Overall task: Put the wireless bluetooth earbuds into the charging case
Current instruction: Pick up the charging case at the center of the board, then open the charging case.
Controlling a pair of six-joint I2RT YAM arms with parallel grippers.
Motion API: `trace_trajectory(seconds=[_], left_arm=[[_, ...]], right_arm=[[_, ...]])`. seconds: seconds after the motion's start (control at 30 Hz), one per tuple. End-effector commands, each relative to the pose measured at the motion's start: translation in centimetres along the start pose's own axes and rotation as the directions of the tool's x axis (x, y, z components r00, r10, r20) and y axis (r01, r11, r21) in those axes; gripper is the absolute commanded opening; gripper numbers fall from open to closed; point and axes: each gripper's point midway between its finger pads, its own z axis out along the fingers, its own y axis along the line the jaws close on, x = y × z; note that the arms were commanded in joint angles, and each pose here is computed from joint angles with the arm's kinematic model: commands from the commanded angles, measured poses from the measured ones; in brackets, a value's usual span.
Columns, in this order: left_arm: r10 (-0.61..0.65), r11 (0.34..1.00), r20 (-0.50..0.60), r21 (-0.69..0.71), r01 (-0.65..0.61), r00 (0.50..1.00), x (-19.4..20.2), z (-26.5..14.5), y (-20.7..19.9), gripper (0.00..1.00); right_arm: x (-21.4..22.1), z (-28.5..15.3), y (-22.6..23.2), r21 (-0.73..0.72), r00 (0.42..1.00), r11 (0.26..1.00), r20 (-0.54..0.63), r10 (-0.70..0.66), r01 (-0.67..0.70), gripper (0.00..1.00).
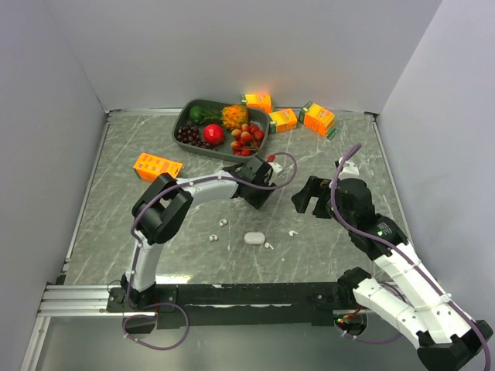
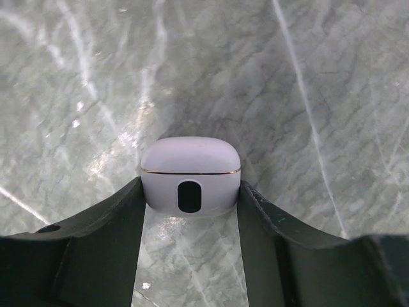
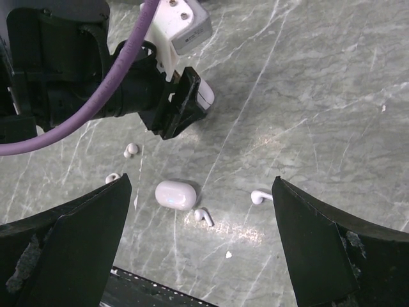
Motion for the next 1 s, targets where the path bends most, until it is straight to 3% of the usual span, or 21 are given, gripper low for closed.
trace_trajectory(seconds=[0.0, 0.13, 0.3, 0.4, 0.43, 0.53, 0.97], left_arm=[[-0.077, 0.991, 0.109, -0.101, 0.088, 0.991, -0.8, -3.9, 1.6, 0.01], [-0.130, 0.992, 0.303, 0.038, 0.124, 0.944, -1.5, -8.6, -0.4, 0.01], [-0.137, 0.973, 0.528, 0.231, 0.014, 0.838, 0.1, -14.8, -4.5, 0.01], [-0.148, 0.954, 0.676, 0.290, -0.076, 0.722, 0.4, -18.9, -6.5, 0.01], [-0.165, 0.949, 0.739, 0.300, -0.099, 0.653, -0.3, -20.7, -6.8, 0.01], [-0.156, 0.950, 0.808, 0.281, -0.138, 0.568, 1.2, -23.0, -7.1, 0.01], [-0.020, 0.956, 0.794, 0.193, -0.220, 0.608, 3.0, -23.7, -8.3, 0.01]], right_arm=[[-1.1, -0.8, 0.8, -0.035, 0.999, 0.999, 0.034, -0.001, 0.002, 0.99], [-0.5, -0.7, 2.2, -0.098, 0.998, 0.995, -0.040, -0.038, 0.034, 0.99], [0.9, -1.3, 5.9, -0.292, 0.985, 0.955, -0.144, -0.093, 0.048, 1.00], [1.5, -1.8, 7.2, -0.359, 0.976, 0.931, -0.171, -0.133, 0.063, 1.00], [1.9, -2.0, 7.8, -0.389, 0.972, 0.919, -0.184, -0.148, 0.067, 1.00], [2.5, -2.6, 9.3, -0.424, 0.959, 0.900, -0.199, -0.201, 0.101, 1.00], [5.9, -1.2, 14.3, -0.453, 0.894, 0.873, -0.294, -0.339, 0.183, 1.00]])
